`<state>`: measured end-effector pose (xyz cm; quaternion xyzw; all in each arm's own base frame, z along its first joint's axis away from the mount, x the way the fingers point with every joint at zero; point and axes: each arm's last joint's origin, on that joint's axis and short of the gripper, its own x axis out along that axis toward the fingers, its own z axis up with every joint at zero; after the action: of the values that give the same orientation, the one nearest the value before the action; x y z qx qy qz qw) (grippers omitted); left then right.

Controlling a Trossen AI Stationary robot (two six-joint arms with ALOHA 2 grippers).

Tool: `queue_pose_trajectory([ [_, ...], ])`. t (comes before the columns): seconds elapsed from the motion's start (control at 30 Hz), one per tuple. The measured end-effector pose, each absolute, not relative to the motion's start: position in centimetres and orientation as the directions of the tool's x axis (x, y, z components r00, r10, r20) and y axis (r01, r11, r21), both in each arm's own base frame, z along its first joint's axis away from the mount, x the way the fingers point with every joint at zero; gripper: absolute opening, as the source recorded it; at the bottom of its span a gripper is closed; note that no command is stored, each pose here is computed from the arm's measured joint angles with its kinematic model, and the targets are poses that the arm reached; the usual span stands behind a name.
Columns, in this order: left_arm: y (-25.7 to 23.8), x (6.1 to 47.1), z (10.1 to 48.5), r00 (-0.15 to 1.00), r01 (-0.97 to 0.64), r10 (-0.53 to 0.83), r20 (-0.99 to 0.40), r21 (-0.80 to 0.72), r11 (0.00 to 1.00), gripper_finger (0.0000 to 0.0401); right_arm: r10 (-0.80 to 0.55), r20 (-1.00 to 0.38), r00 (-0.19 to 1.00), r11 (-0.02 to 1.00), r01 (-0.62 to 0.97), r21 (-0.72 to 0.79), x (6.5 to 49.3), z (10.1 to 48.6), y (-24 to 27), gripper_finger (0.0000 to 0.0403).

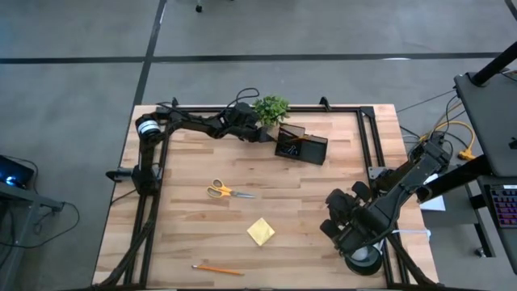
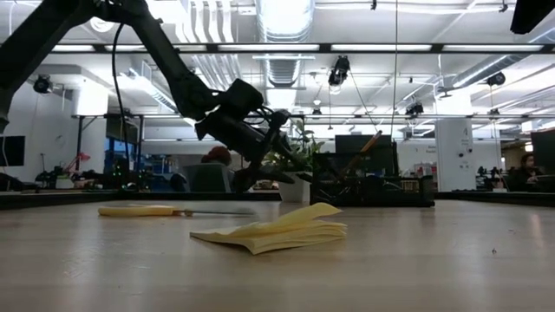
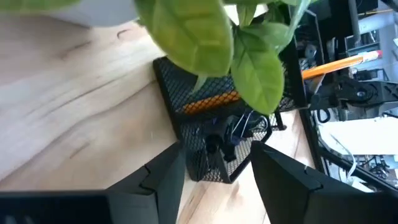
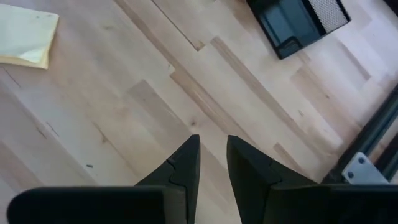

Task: Pick and place office supplies into organizer
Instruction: Put the black pen into the desk organizer

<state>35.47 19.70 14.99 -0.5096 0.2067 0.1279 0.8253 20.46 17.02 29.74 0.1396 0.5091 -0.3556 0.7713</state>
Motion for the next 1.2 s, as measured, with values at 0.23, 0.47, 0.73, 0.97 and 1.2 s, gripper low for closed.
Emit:
queue_pose_trajectory([
  [0.23,19.5,35.8,14.9,0.882,-0.409,-0.025,-0.471,-0.79,0.456,0.0132,-0.422,-0.881,0.212,0.706,0.686,-0.173,20.3,29.8,16.9,0.0068],
  [0.47,19.5,36.2,15.4,0.889,-0.389,-0.025,-0.457,-0.784,0.484,0.011,-0.422,-0.882,0.212,0.703,0.691,-0.17,20.3,29.8,16.9,0.0068],
  [0.73,19.5,36.2,15.3,0.888,-0.394,-0.016,-0.459,-0.779,0.488,0.008,-0.422,-0.882,0.212,0.7,0.694,-0.168,20.3,29.8,16.9,0.0068],
  [0.97,19.6,36.3,15.5,0.891,-0.391,0.016,-0.453,-0.75,0.534,0.004,-0.422,-0.881,0.212,0.7,0.694,-0.168,20.3,29.8,16.9,0.0068],
  [1.2,19.7,36.6,16.0,0.904,-0.35,-0.003,-0.427,-0.745,0.569,0.0007,-0.422,-0.881,0.212,0.7,0.694,-0.168,20.3,29.8,16.9,0.0068],
])
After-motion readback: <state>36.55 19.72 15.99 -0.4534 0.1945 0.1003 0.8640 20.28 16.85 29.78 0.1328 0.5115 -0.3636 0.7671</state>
